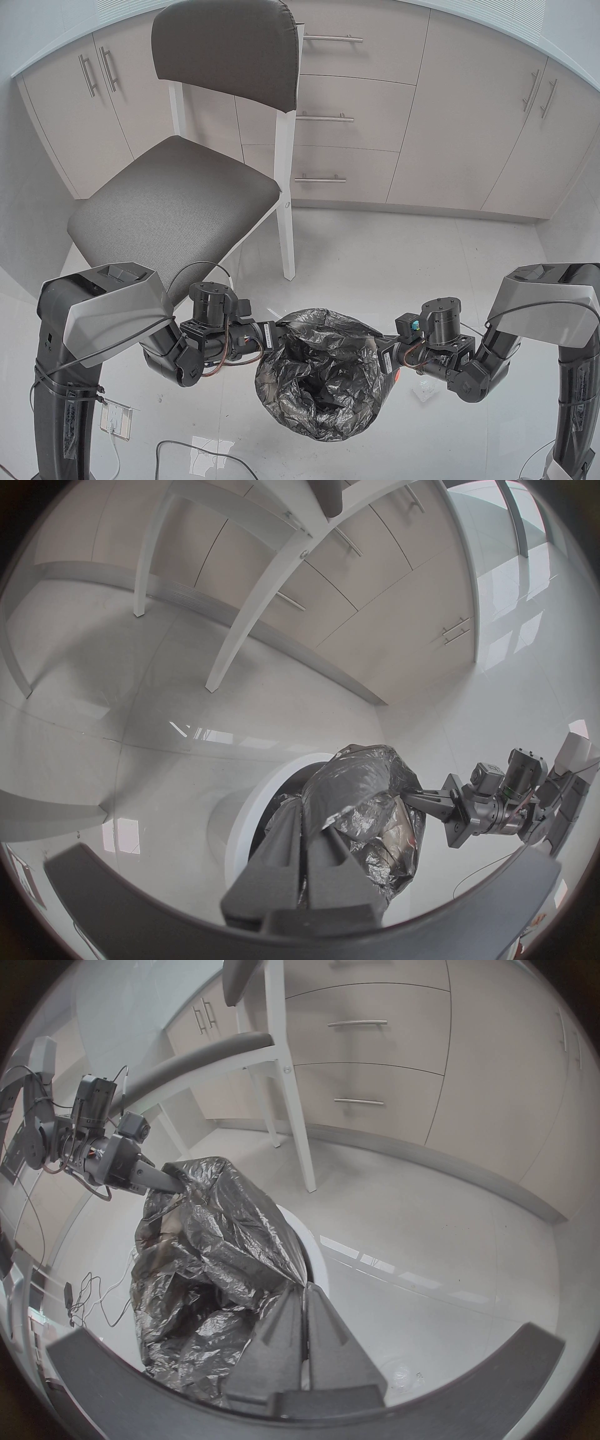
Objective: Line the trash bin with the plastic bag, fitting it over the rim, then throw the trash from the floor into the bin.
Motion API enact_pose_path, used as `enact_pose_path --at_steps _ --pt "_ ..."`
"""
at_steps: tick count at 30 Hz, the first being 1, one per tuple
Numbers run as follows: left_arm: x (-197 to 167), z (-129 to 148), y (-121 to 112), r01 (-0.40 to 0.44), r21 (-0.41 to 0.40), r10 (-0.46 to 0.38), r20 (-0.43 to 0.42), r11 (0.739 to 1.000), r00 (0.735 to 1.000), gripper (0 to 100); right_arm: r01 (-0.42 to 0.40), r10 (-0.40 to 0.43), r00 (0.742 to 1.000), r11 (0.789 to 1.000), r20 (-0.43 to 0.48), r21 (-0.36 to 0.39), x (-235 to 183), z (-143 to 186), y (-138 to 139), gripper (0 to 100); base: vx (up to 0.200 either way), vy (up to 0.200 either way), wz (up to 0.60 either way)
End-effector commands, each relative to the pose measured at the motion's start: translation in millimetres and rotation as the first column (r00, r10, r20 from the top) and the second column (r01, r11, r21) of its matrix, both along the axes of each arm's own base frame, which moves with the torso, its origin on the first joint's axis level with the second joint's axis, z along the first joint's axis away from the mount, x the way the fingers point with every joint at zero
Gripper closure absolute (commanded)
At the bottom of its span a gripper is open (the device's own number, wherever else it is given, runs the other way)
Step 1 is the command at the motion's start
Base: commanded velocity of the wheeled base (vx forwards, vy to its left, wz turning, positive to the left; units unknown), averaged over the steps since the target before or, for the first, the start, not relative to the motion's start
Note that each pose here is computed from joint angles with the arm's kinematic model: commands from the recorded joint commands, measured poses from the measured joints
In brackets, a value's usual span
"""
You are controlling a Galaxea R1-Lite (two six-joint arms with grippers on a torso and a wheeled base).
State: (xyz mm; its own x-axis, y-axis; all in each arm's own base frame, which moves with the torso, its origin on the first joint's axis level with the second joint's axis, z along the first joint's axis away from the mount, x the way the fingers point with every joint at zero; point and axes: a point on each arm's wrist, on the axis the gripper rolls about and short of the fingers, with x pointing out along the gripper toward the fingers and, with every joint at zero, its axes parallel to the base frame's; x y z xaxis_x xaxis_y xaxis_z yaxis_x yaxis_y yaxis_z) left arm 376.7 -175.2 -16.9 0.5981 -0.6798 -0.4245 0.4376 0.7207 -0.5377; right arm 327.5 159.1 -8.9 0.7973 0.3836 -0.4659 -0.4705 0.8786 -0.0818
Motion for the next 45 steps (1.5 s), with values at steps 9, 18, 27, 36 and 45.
enact_pose_path --at_steps 9,18,27,36,45 --pt "14 -6 -1 -0.010 0.004 0.010 -0.004 1.000 1.000 100 0.099 -0.100 0.995 0.994 0.028 0.037 23 -16 -10 100 0.000 0.000 0.00" --pt "13 -5 -1 -0.031 0.022 0.031 -0.009 0.999 0.999 100 0.096 -0.097 0.995 0.995 0.031 0.039 23 -17 -9 100 0.000 0.000 0.00" --pt "12 -8 -5 -0.075 0.057 0.075 0.004 0.996 0.997 100 0.093 -0.093 0.995 0.995 0.021 0.032 22 -22 -8 100 0.000 0.000 0.00" --pt "15 -7 -5 -0.083 0.079 0.084 -0.013 0.993 0.996 100 0.116 -0.118 0.992 0.993 0.038 0.036 28 -21 -7 100 0.000 0.000 0.00" --pt "16 -5 -4 -0.088 0.086 0.090 -0.022 0.992 0.996 0 0.112 -0.113 0.993 0.993 0.030 0.031 27 -25 -6 100 0.000 0.000 0.00"
